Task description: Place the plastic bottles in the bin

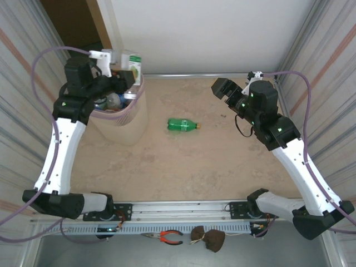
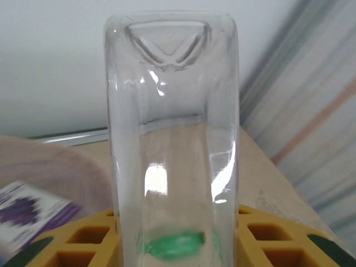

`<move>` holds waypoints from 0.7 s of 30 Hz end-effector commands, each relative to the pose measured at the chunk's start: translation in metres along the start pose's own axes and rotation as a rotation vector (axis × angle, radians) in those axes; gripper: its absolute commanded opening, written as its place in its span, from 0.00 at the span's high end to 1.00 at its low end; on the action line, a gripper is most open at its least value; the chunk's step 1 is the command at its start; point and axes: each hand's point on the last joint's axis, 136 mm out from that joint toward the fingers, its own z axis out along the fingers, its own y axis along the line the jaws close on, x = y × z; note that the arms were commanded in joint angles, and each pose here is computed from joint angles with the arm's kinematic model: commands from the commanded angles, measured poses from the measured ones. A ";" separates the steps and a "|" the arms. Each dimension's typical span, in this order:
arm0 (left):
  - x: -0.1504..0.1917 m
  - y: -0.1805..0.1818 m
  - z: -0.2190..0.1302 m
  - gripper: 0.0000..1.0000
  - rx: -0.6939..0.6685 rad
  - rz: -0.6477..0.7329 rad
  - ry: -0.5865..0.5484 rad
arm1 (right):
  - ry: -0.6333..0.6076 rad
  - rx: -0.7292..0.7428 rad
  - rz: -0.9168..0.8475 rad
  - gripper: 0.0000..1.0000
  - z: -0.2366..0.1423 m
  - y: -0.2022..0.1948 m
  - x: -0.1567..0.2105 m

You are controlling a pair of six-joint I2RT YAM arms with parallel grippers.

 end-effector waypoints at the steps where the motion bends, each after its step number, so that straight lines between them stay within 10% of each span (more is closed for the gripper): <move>1: 0.004 0.026 -0.017 0.76 -0.086 -0.091 0.005 | 0.002 0.002 -0.026 0.10 0.001 -0.001 -0.001; 21: 0.045 0.153 0.010 0.79 -0.326 -0.273 0.137 | 0.008 0.007 -0.005 0.12 0.003 -0.004 0.001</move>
